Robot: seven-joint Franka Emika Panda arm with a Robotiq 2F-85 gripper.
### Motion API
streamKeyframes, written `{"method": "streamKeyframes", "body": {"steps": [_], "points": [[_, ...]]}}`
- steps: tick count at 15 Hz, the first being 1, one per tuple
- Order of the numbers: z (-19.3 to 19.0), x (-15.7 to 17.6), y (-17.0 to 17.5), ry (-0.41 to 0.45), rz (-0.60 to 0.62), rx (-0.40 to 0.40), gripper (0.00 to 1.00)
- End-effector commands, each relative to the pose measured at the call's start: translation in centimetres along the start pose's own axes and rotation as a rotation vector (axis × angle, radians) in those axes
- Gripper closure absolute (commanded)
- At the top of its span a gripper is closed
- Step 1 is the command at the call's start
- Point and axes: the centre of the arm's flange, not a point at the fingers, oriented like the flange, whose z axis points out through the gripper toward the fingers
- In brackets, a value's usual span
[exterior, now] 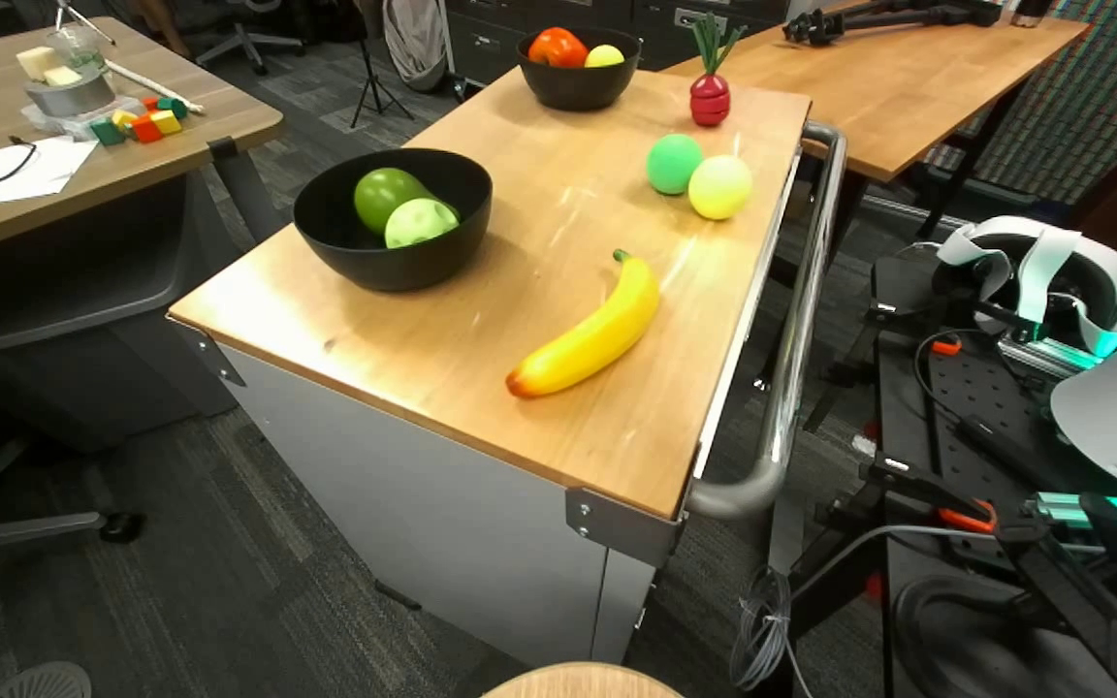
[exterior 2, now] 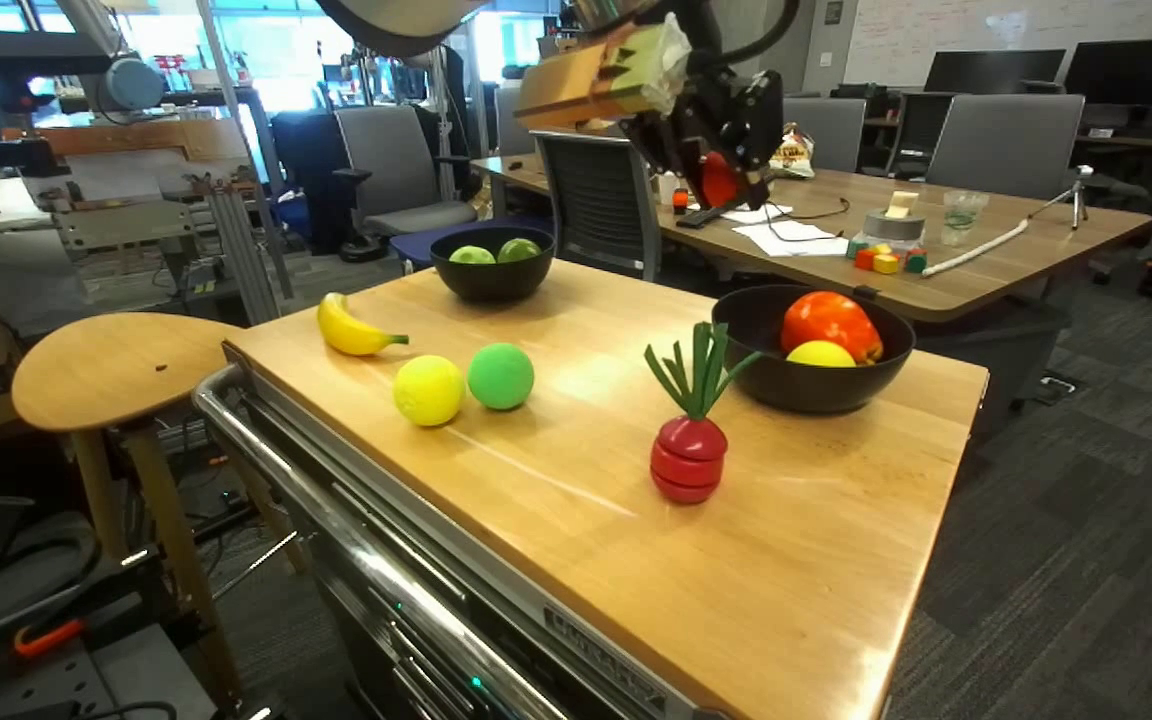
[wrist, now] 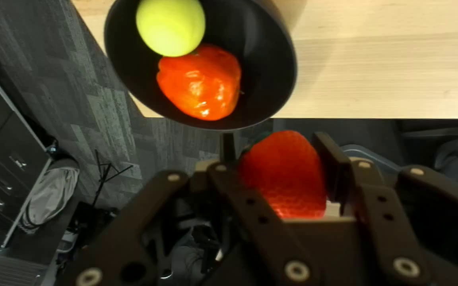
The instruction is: Place the fruits and vegetables in the two black bowls
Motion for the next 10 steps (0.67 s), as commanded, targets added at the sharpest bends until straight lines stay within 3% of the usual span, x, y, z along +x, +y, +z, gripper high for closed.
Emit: {"method": "streamKeyframes", "body": {"steps": [1, 6, 7, 8, 10], "points": [[3.9, 2.4, 0.4, -0.016, 0.054, -0.06, 0.76], [9.3, 2.4, -1.0, -0.068, 0.048, -0.132, 0.76], [9.6, 2.3, -1.2, -0.069, 0.034, -0.143, 0.58], [9.8, 2.3, -1.4, -0.077, 0.017, -0.151, 0.26], [8.6, 2.0, -1.9, -0.1, -0.016, -0.162, 0.2]]}}
